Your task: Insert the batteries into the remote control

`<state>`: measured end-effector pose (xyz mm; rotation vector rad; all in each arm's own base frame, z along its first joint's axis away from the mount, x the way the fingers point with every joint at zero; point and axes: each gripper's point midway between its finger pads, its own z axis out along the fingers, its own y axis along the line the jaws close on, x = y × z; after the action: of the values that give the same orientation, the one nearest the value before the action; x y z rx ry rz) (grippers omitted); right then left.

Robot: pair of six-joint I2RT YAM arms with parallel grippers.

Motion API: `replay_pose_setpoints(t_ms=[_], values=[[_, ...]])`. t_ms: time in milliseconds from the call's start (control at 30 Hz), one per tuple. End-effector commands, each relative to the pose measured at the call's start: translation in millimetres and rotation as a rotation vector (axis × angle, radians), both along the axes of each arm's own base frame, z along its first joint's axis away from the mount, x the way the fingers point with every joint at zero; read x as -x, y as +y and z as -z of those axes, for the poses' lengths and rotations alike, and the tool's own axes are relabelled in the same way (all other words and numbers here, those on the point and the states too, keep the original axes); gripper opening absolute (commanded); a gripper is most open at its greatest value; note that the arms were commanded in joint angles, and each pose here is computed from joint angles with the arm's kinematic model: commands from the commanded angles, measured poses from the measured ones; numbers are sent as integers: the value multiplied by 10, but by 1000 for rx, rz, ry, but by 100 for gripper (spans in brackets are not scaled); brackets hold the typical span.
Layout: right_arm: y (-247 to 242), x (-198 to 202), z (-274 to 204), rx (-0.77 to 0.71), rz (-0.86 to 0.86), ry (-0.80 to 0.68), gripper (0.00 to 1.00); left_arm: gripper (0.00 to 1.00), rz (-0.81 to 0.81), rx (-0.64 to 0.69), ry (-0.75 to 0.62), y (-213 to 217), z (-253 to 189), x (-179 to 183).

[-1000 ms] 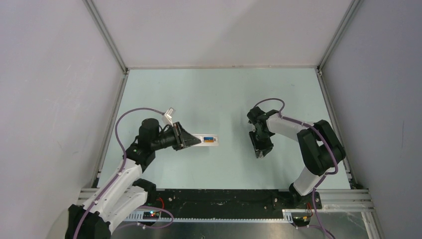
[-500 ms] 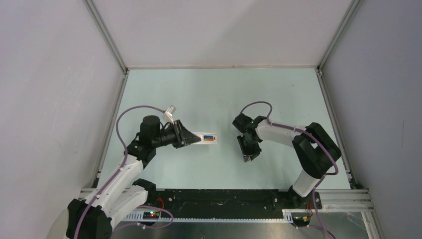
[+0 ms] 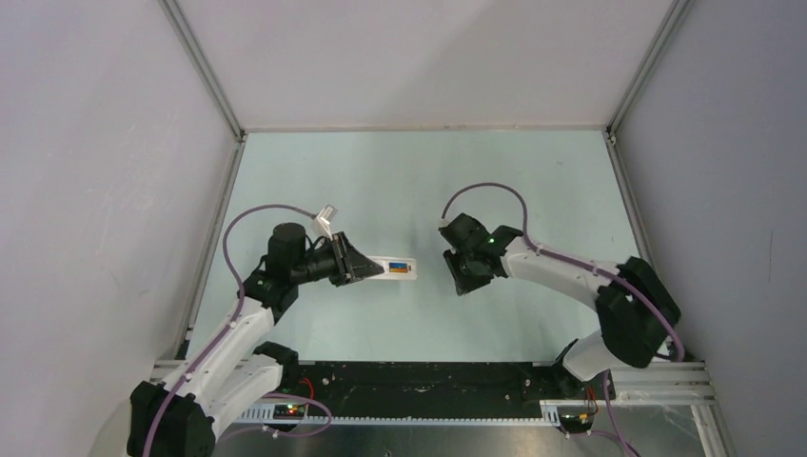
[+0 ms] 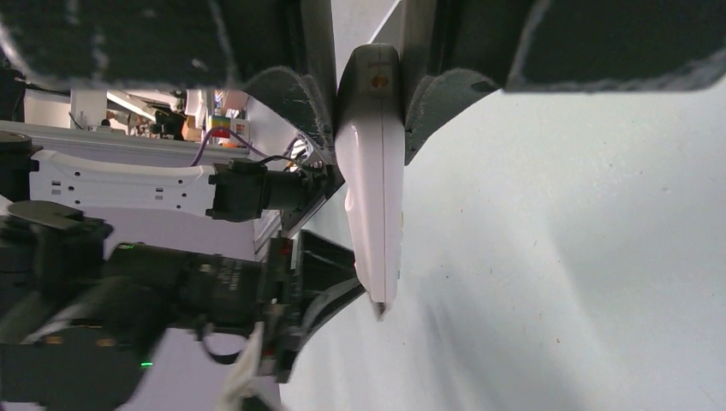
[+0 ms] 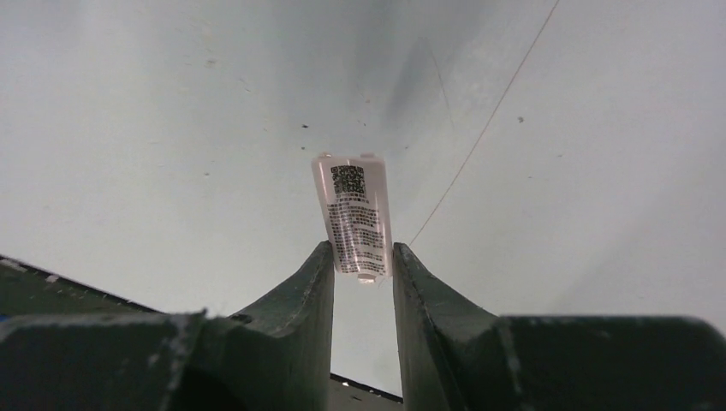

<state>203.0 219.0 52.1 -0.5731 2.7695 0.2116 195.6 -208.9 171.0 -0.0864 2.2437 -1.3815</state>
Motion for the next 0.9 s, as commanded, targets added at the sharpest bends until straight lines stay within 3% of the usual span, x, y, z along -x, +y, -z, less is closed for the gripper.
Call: replay_pose_setpoints(t_ms=[0, 433, 667, 867], values=[[107, -252, -534, -75, -116, -203, 27, 0, 28, 27, -57, -6, -111, 30], [498, 312, -1480, -205, -674, -529, 31, 0, 187, 53, -21, -115, -17, 305], [566, 643, -1466, -142, -839, -467, 31, 0, 336, 58, -17, -306, -3, 539], [637, 849, -1384, -131, -870, -391, 31, 0, 399, 60, -19, -385, -20, 646]])
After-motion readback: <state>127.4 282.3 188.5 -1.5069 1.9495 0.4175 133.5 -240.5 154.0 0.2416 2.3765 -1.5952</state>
